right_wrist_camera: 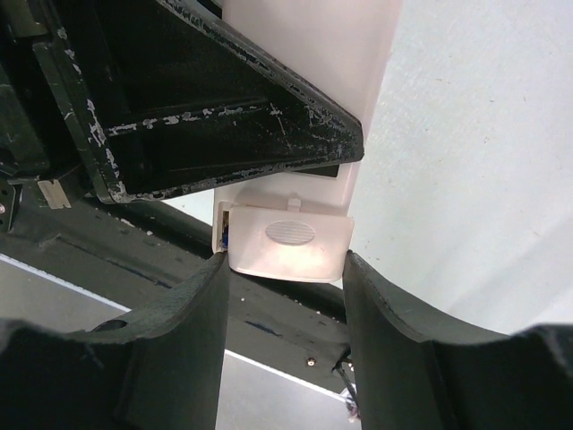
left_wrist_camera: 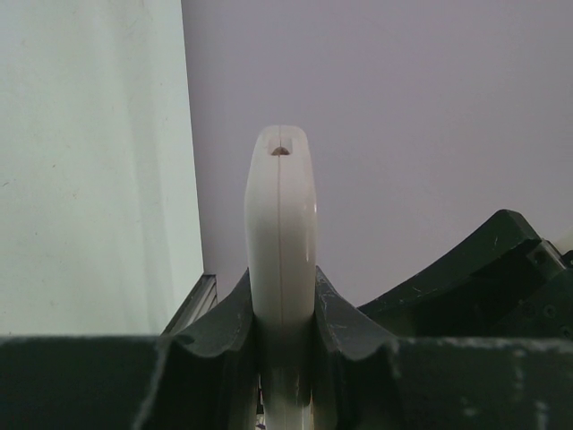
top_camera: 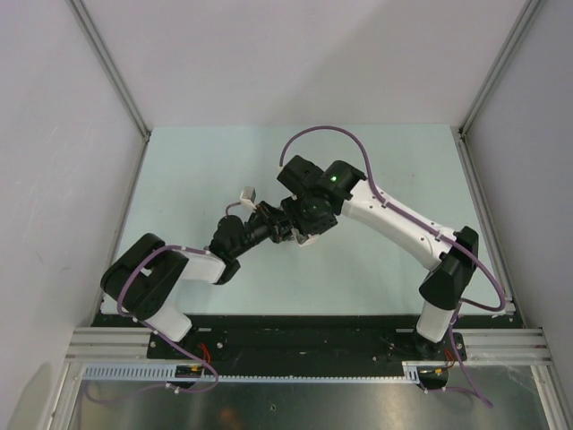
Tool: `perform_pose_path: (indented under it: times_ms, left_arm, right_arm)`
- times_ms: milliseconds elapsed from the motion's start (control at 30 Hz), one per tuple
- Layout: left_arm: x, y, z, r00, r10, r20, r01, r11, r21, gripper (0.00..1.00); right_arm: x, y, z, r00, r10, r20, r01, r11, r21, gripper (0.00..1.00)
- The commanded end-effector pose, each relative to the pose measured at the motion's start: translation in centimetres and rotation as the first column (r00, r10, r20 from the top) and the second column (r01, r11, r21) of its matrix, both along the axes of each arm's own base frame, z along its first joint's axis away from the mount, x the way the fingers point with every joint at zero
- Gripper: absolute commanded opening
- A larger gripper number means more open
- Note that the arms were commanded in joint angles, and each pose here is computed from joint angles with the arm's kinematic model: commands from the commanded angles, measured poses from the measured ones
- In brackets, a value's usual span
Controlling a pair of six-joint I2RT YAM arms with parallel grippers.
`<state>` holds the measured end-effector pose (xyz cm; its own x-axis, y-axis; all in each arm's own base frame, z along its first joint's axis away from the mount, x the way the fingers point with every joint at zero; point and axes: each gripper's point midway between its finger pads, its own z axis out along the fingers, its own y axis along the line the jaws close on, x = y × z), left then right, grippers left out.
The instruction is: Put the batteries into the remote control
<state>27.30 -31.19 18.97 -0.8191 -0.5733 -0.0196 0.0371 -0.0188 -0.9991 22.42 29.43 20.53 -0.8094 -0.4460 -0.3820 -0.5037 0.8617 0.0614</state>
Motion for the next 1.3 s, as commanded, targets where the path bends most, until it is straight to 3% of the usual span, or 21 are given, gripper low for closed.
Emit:
perform_pose_path:
  times_ms: [0, 1267]
  left_arm:
    - [-1.10, -0.57, 3.31, 0.995, -0.048, 0.082, 0.056, 0.994, -0.093, 0.00]
    - [-0.79, -0.57, 3.28, 0.995, -0.035, 0.091, 0.043, 0.995, -0.088, 0.00]
  right_arm:
    - [1.31, 0.80, 0.78, 0.998, -0.009, 0.059, 0.008, 1.000, 0.011, 0.38]
    - [0.73, 1.22, 1.38, 0.998, -0.008, 0.060, 0.008, 1.000, 0.008, 0.50]
